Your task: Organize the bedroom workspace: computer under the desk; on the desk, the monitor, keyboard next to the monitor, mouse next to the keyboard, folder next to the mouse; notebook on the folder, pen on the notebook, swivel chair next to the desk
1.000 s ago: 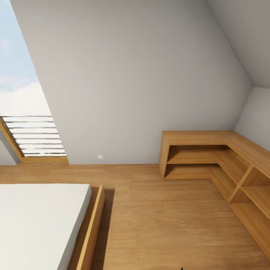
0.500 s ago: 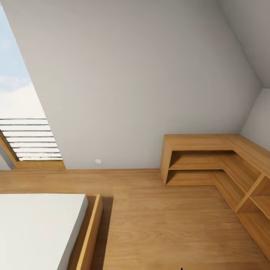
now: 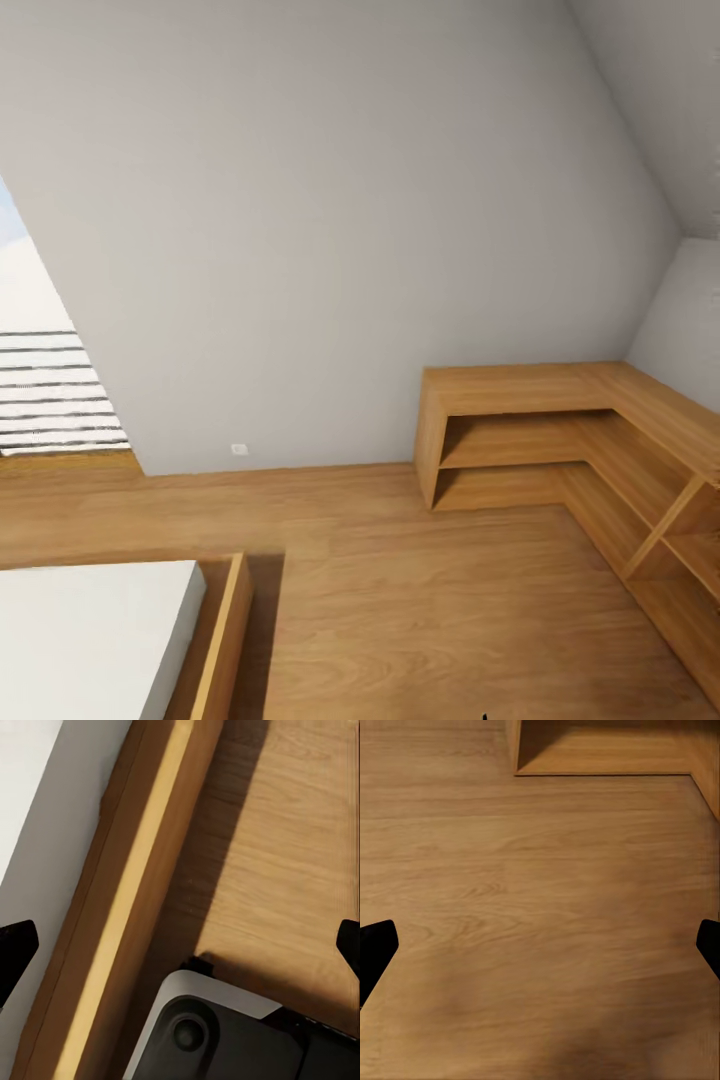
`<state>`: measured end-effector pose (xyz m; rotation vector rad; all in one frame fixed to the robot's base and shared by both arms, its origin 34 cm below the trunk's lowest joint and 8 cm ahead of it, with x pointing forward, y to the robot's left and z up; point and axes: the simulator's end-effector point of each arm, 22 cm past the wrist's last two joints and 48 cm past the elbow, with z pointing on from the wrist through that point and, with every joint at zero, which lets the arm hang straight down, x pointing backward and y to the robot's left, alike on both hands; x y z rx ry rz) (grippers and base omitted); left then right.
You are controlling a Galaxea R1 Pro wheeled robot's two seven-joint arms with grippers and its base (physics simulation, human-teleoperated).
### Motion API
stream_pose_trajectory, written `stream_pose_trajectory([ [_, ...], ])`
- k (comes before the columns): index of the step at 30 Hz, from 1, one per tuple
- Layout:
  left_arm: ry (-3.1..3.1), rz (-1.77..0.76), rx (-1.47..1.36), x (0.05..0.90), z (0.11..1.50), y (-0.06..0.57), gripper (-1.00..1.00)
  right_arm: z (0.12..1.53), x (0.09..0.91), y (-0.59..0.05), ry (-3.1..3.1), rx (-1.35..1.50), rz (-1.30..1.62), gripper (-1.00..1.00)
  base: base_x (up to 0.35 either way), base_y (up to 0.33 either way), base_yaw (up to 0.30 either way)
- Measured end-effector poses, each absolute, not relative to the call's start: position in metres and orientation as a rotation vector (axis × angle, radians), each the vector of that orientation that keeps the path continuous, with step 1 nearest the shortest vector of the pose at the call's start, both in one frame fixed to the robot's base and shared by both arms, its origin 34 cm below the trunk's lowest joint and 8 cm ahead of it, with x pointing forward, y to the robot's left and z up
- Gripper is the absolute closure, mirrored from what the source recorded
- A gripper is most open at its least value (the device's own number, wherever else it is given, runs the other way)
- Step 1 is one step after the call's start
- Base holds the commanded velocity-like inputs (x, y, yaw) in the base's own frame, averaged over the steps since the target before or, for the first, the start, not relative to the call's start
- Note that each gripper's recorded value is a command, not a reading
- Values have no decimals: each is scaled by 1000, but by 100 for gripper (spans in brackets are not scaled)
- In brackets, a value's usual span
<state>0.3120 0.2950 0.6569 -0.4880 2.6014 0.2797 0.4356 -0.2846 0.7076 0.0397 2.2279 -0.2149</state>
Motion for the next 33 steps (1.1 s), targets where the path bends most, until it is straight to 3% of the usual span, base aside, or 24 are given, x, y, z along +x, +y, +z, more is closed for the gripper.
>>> stream_pose_trajectory([
  [33, 2579, 271, -489, 320, 661, 294, -100, 715, 442, -284, 2207, 42, -213, -100, 330, 0, -236],
])
